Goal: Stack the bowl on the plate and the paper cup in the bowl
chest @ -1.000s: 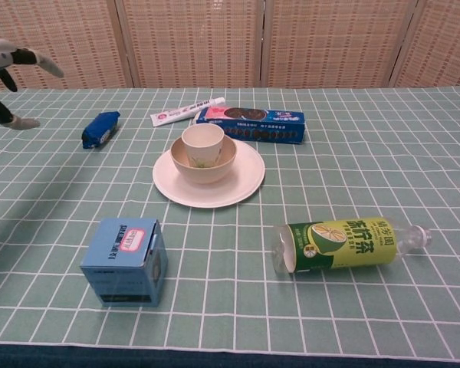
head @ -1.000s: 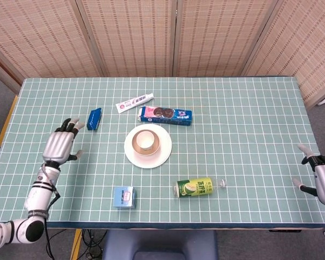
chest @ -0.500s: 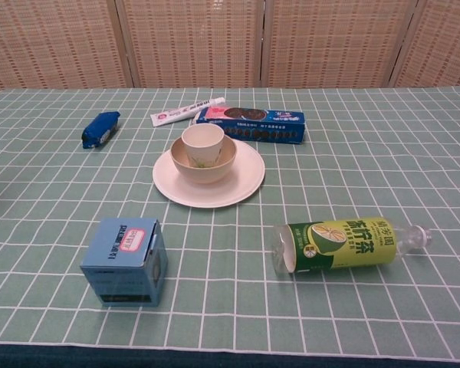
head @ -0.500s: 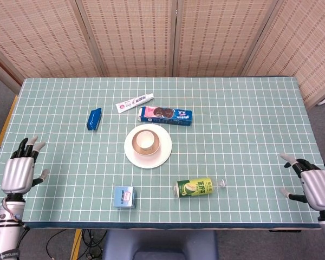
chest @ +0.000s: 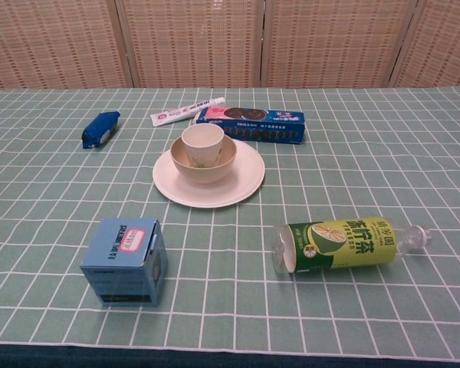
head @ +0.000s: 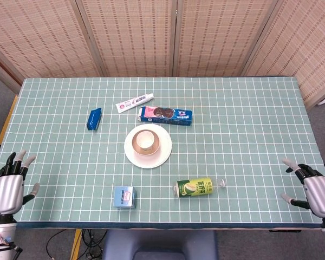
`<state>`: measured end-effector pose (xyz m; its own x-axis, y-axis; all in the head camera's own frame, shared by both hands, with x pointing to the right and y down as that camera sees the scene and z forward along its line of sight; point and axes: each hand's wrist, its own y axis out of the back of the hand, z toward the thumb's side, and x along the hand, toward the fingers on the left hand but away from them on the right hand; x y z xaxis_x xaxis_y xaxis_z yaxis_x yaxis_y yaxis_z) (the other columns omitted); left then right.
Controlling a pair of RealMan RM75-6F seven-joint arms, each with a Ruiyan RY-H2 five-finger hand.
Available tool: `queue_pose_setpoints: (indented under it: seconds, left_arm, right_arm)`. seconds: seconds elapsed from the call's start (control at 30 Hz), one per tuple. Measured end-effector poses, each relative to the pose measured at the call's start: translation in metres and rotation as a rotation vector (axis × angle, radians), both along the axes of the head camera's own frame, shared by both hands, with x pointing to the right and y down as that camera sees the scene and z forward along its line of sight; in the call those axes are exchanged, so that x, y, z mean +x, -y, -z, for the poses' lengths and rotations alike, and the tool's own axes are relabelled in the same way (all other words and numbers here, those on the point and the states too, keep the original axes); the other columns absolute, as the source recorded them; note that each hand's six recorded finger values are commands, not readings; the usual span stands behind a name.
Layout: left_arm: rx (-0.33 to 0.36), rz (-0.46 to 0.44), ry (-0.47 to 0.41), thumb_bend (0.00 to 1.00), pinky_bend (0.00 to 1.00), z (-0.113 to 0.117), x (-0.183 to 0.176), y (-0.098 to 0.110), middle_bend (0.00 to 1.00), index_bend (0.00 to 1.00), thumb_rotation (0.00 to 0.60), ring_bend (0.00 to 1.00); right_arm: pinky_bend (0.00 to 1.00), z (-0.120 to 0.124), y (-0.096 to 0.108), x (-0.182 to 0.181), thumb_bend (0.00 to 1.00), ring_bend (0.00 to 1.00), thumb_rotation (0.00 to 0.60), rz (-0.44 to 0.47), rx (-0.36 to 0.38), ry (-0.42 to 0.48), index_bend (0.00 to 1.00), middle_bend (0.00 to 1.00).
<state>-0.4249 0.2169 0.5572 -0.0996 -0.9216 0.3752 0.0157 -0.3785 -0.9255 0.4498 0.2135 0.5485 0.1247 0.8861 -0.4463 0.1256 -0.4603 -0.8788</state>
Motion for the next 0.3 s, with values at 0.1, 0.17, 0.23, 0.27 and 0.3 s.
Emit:
queue_pose_setpoints:
  seconds: [0.1, 0.17, 0.23, 0.27, 0.3]
  left_arm:
    - [0.019, -0.002, -0.014, 0.27, 0.21, -0.001, 0.005, 0.001, 0.06, 0.17, 0.600, 0.02]
    - [0.022, -0.011, -0.030, 0.27, 0.21, -0.002, 0.009, 0.002, 0.06, 0.17, 0.600, 0.02]
    - [0.026, -0.023, -0.039, 0.27, 0.20, -0.002, 0.012, 0.003, 0.06, 0.17, 0.600, 0.02]
    - [0.029, -0.028, -0.039, 0.27, 0.20, -0.002, 0.014, 0.003, 0.06, 0.17, 0.600, 0.02]
    - [0.030, -0.034, -0.038, 0.27, 0.20, -0.002, 0.015, 0.003, 0.06, 0.17, 0.600, 0.02]
  right_arm:
    - [0.41, 0.000, 0.000, 0.001, 0.06, 0.24, 0.600, -0.004, 0.000, 0.006, 0.17, 0.35]
    - [0.41, 0.000, -0.001, 0.002, 0.06, 0.24, 0.600, -0.009, -0.001, 0.008, 0.17, 0.35]
    - [0.41, 0.000, -0.002, 0.003, 0.06, 0.24, 0.600, -0.013, 0.000, 0.006, 0.17, 0.35]
    - [0.41, 0.000, -0.002, 0.004, 0.06, 0.24, 0.600, -0.014, 0.001, 0.007, 0.17, 0.35]
    - [0.41, 0.001, -0.002, 0.004, 0.06, 0.24, 0.600, -0.015, 0.003, 0.008, 0.17, 0.35]
